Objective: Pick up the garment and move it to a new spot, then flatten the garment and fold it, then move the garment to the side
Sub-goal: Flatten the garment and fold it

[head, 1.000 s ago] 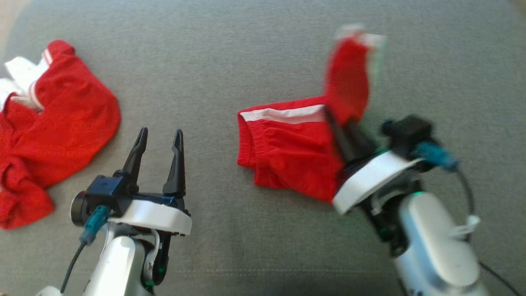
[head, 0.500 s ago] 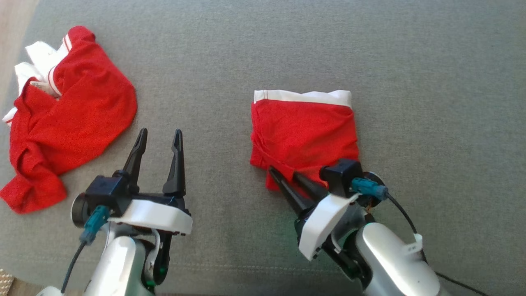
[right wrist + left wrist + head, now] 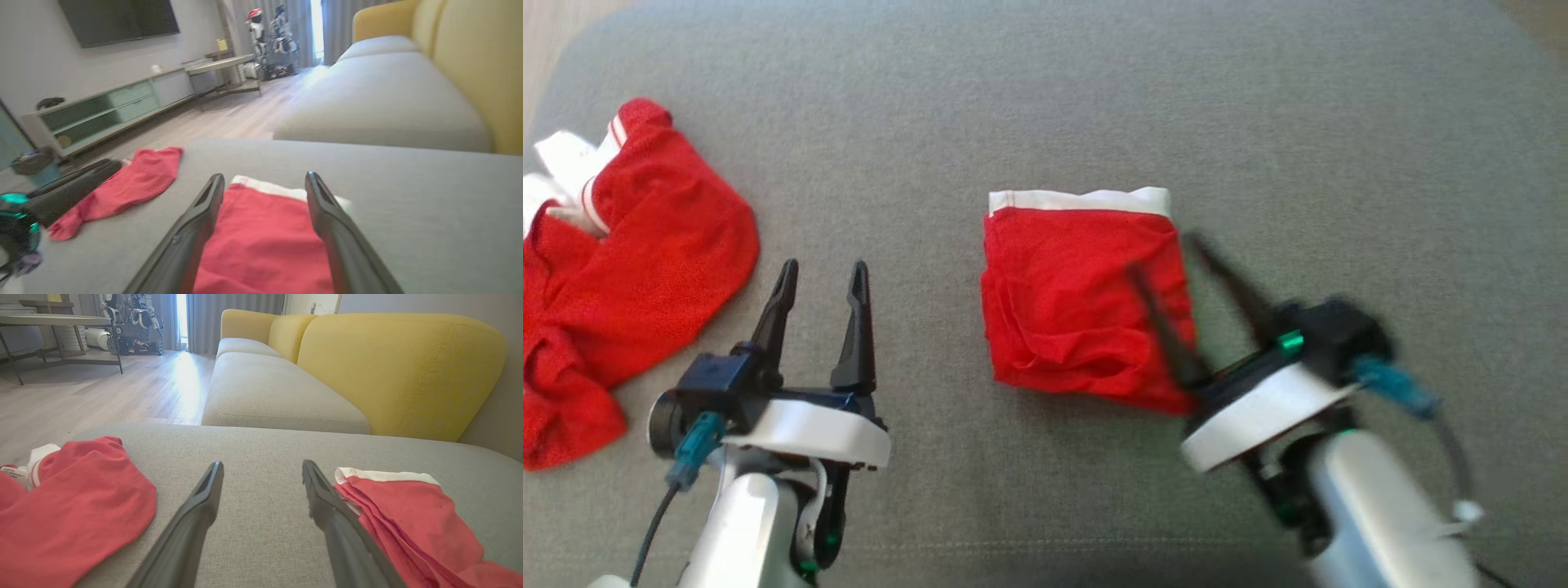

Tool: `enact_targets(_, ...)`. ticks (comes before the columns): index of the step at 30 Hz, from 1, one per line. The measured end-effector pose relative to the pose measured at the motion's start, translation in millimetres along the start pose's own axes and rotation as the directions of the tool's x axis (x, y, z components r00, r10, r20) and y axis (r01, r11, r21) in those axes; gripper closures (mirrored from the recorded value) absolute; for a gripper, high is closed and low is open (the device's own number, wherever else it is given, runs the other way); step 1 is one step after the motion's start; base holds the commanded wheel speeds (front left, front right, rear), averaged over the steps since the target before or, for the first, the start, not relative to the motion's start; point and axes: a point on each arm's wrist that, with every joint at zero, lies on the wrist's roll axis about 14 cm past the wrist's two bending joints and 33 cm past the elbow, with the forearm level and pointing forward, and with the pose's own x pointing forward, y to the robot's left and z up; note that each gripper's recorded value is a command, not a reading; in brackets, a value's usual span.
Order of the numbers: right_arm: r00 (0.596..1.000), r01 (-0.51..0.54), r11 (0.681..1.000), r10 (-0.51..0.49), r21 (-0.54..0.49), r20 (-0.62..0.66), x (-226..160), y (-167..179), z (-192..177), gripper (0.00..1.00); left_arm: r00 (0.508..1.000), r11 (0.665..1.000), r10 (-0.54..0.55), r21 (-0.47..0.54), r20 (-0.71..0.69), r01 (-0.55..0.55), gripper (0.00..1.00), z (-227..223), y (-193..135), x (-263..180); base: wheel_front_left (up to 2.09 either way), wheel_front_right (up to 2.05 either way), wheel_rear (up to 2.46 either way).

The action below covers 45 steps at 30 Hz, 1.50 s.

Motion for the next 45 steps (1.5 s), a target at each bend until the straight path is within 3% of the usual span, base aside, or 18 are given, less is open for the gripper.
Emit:
enact_targets(4, 0.990, 0.133, 0.990, -0.131, -0.034, 0.055, -12.8, -40.9, 19.4, 0.00, 1.000, 1.000, 0.002, 0.013, -0.001, -0.002, 0.00, 0.5, 2.1, -3.8, 0.00, 0.00, 0.00)
enact_targets(9, 0.943, 0.327, 0.943, -0.321, -0.064, 0.090, -47.9, -95.4, 31.4, 0.00, 1.000, 0.999, 0.012, 0.032, -0.001, -0.012, 0.00, 2.9, 6.8, -12.9, 0.00, 0.00, 0.00)
enact_targets(13, 0.911, 0.409, 0.910, -0.404, -0.063, 0.086, -72.6, -114.7, 29.3, 0.00, 1.000, 0.999, 0.017, 0.048, -0.002, -0.017, 0.00, 6.1, 9.5, -20.8, 0.00, 0.00, 0.00)
enact_targets(24, 0.905, 0.423, 0.905, -0.418, -0.056, 0.086, -91.1, -107.5, 28.0, 0.00, 0.999, 0.998, 0.025, 0.064, -0.028, -0.023, 0.00, 6.4, 12.4, -42.8, 0.00, 0.00, 0.00)
enact_targets(45, 0.930, 0.367, 0.928, -0.366, -0.061, 0.035, -95.7, -80.7, 17.4, 0.00, 0.999, 0.997, 0.015, 0.080, -0.044, -0.012, 0.00, 7.5, 10.8, -63.7, 0.00, 0.00, 0.00)
